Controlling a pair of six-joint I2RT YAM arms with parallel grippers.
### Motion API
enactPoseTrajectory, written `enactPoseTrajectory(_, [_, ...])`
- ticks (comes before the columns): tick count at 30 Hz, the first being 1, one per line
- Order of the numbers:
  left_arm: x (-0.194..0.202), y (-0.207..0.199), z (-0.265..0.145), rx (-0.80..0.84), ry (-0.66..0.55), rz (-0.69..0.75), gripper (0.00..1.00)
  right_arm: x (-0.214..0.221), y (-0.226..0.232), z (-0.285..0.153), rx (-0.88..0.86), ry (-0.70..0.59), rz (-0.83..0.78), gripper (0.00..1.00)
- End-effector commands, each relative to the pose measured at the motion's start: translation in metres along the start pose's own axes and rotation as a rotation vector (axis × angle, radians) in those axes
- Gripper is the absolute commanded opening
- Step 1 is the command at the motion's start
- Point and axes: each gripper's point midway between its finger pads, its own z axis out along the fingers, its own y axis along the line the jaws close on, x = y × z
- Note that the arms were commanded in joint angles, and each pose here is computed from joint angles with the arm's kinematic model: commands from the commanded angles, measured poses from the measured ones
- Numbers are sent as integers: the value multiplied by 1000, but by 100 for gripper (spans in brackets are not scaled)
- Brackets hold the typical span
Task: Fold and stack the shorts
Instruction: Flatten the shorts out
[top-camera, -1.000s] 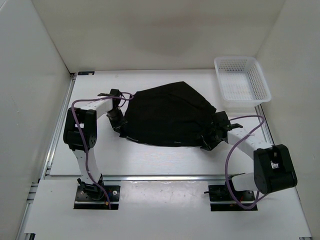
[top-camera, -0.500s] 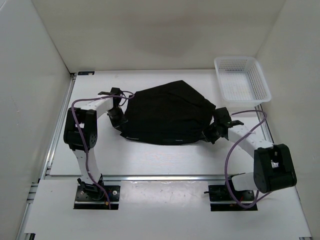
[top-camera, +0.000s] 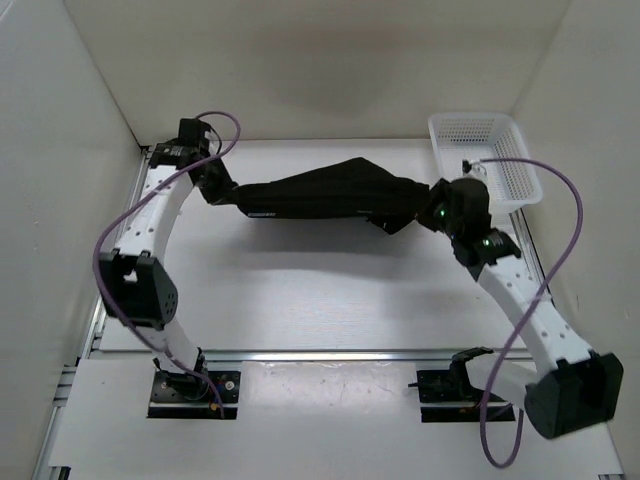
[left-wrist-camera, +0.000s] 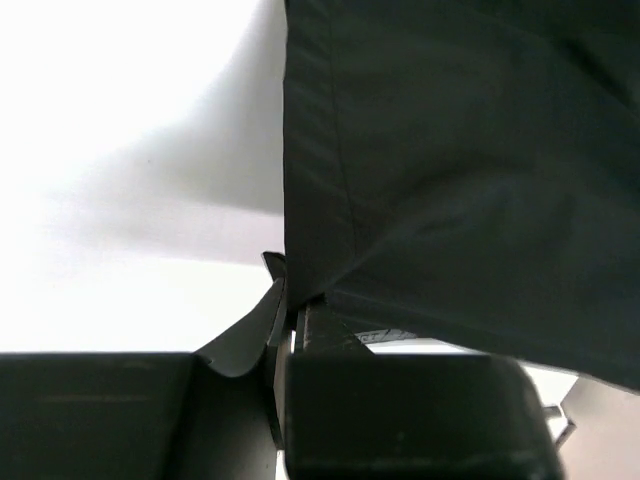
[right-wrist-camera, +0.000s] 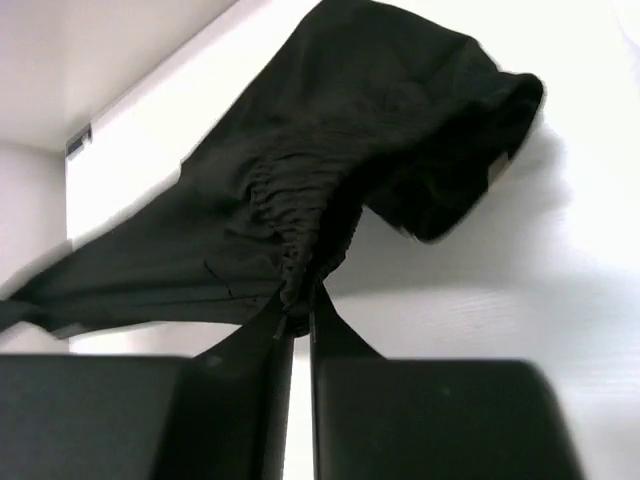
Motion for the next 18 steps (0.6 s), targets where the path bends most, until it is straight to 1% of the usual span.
enactPoseTrajectory(1, [21,-1,-45,77,-55,10,10,19,-57,-11,148,-86,-174,29])
enactPoseTrajectory(2, [55,12,-22,54,22,-8,10,39,-74,-11,182,-42,-163,56])
enactPoseTrajectory(3, [64,6,-12,86,18,0,10,68,-100,-10,242,29,-148,56])
enactPoseTrajectory(4, [99,14,9,55,98,0,10,86,-114,-14,296,80,-80,58])
enactPoseTrajectory(5, [112,17,20,39,133,10,10,94,-114,-13,293,100,-35,58])
enactPoseTrajectory(7, [135,30,45,-31,199,20,10,127,-128,-18,343,208,46,56])
enactPoseTrajectory(8, [148,34,52,-62,227,29,10,139,-122,-20,325,254,125,53])
enactPoseTrajectory(10, [149,38,56,-102,210,52,10,154,-121,-23,325,309,199,53])
enactPoseTrajectory(12, [149,36,54,-101,200,64,10,169,-121,-26,339,361,284,53])
enactPoseTrajectory(13, [147,36,52,-103,187,65,10,179,-120,-30,332,402,316,55])
enactPoseTrajectory(15, [140,33,46,-93,153,68,10,191,-122,-33,344,438,362,59])
enactPoseTrajectory(16, [136,32,45,-96,139,70,10,196,-122,-35,352,452,402,65])
enactPoseTrajectory(18, [133,32,44,-104,132,70,10,201,-121,-35,334,462,425,66])
